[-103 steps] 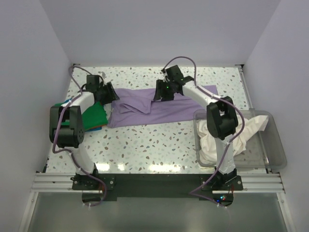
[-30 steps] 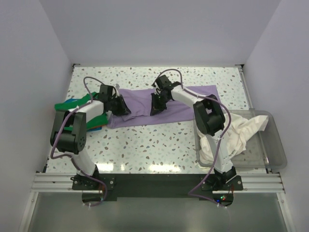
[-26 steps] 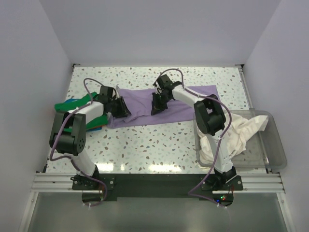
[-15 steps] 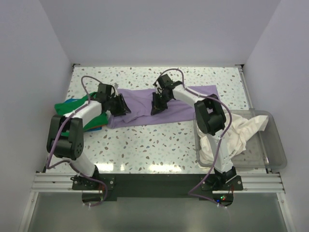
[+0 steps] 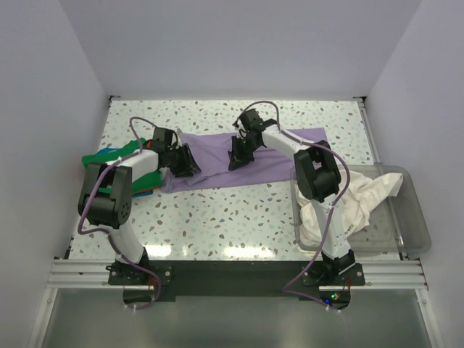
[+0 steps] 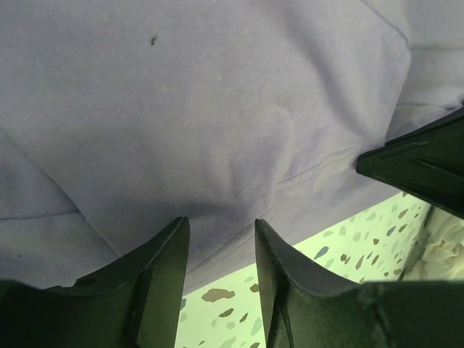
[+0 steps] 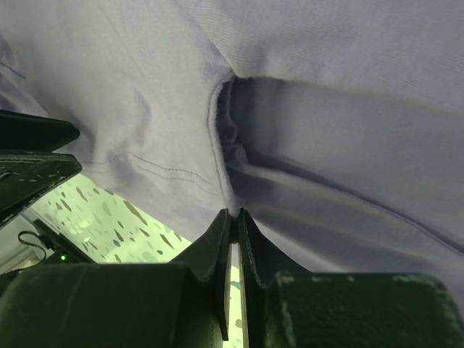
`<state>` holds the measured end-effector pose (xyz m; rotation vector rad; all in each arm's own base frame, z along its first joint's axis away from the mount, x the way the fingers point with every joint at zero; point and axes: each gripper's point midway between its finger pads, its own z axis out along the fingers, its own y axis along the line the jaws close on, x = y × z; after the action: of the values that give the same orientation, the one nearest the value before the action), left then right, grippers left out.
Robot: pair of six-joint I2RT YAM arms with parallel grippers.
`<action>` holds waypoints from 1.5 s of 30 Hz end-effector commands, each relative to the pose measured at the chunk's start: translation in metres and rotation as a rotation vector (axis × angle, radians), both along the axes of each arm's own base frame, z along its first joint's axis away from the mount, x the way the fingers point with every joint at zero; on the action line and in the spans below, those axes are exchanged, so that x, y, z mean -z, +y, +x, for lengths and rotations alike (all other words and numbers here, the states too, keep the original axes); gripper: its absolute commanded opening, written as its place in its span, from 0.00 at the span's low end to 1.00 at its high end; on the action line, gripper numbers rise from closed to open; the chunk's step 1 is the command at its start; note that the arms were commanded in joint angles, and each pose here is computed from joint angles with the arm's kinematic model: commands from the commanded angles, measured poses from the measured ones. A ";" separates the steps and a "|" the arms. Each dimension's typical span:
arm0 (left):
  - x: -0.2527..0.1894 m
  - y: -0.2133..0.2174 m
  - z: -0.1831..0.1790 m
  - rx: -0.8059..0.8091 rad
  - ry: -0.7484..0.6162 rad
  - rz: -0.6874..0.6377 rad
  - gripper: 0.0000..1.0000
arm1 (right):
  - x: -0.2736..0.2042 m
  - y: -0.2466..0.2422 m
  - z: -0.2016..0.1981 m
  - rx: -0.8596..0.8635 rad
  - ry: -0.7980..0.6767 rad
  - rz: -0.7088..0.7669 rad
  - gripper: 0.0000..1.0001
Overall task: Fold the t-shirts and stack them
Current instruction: Fold the tshirt
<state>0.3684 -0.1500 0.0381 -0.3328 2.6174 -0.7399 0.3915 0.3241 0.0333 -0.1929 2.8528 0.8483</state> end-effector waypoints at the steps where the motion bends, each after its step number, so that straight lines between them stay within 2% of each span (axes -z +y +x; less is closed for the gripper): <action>1: 0.004 -0.002 -0.003 0.014 0.000 0.002 0.47 | -0.037 -0.004 0.011 0.008 -0.063 0.015 0.07; 8: 0.001 0.001 -0.002 0.023 0.003 0.029 0.49 | -0.038 -0.011 0.013 0.016 -0.060 0.006 0.10; 11: -0.015 -0.004 0.008 0.030 -0.026 0.002 0.51 | -0.048 -0.016 0.018 0.027 -0.070 0.007 0.21; 16: -0.055 -0.012 0.037 0.037 -0.110 -0.031 0.55 | -0.085 -0.046 0.046 0.114 -0.141 0.028 0.51; 20: -0.084 0.010 0.077 -0.005 -0.192 -0.045 0.57 | -0.110 -0.084 0.070 0.169 -0.222 -0.007 0.60; 26: -0.087 0.063 0.134 -0.082 -0.277 0.052 0.57 | -0.108 -0.167 0.110 0.336 -0.276 -0.092 0.63; 27: -0.070 0.073 0.140 -0.097 -0.242 0.076 0.57 | -0.105 -0.185 0.117 0.374 -0.279 -0.098 0.63; 32: -0.047 0.096 0.167 -0.137 -0.218 0.084 0.57 | -0.076 -0.234 0.134 0.473 -0.261 -0.172 0.63; 39: -0.025 0.088 0.172 -0.161 -0.210 -0.005 0.57 | -0.031 -0.282 0.132 0.552 -0.188 -0.266 0.63; 45: 0.007 0.093 0.165 -0.199 -0.145 -0.027 0.57 | 0.002 -0.312 0.116 0.585 -0.102 -0.338 0.63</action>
<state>0.5285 -0.0607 0.0397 -0.4780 2.4240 -0.6708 0.5125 0.0314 0.0408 0.5076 2.6762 0.3177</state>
